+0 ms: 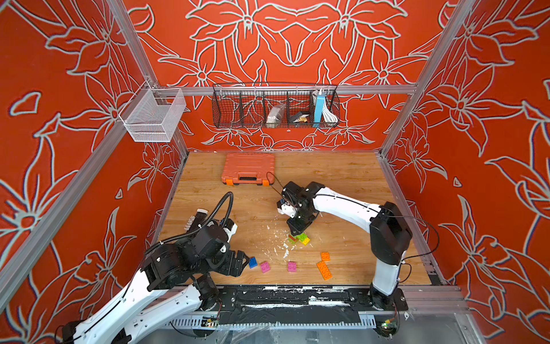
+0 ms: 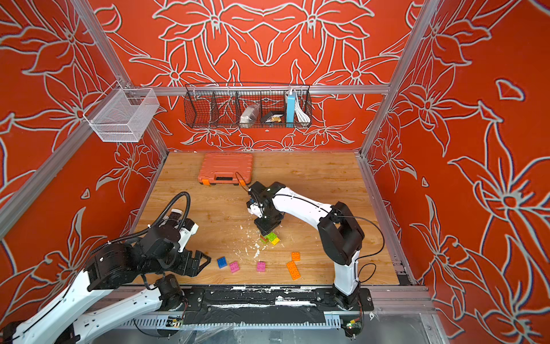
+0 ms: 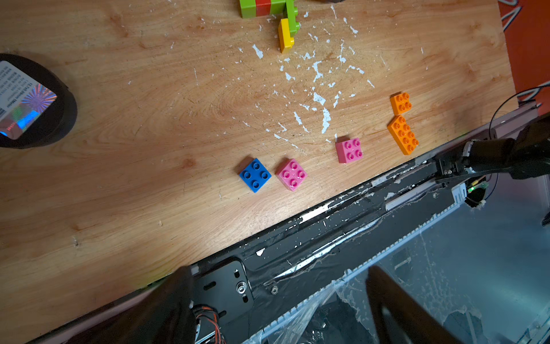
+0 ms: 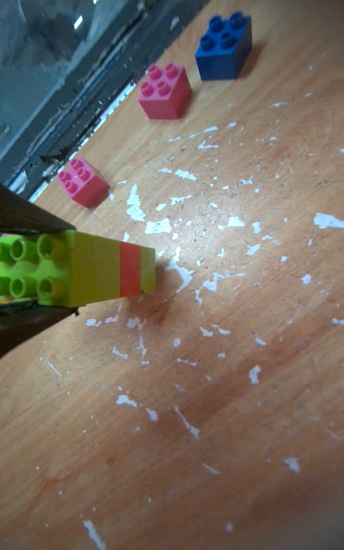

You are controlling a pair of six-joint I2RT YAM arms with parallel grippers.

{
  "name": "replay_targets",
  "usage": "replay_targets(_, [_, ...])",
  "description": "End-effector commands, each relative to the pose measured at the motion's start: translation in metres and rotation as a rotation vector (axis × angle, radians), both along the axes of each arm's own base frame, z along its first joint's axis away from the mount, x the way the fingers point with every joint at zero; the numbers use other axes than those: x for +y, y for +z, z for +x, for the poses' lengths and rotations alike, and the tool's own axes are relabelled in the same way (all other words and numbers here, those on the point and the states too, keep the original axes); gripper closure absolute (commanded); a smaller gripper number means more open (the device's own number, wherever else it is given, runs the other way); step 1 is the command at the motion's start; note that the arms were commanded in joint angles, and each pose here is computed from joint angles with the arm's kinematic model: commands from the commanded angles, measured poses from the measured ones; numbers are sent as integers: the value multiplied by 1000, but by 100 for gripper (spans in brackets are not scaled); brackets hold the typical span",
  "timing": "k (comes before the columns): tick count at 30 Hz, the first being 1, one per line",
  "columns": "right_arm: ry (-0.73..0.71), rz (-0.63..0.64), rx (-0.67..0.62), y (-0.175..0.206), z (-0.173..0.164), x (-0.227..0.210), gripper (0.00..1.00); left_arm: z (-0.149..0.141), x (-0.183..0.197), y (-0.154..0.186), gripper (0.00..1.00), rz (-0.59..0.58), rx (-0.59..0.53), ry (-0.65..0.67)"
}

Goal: Assemble the letter r with lego
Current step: Assemble the lego brick with the lego brick, then place the lego brick at the center of the board.

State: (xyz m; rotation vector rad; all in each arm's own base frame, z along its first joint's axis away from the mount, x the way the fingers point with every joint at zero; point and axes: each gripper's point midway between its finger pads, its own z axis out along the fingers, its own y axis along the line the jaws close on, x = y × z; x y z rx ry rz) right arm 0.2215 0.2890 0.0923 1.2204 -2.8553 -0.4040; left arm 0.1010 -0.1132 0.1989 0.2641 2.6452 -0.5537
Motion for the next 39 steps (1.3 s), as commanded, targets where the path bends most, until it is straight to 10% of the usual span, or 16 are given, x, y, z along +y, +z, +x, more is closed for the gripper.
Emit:
replay_targets(1, [-73,187,64,17,3,6,100,1,1,-3,9,14,-2,2])
replay_targets(19, [-326,918,166,25,90,66,90,3,2,-4,9,27,4,13])
replay_targets(27, [-392,971,213,2,102,69,77,3,2,-5,9,33,8,14])
replay_targets(30, [-411,944,234,-8,102,68,55,3,1,-5,9,35,10,13])
replay_targets(39, [-430,893,247,-24,106,65,32,4,1,-6,9,40,17,12])
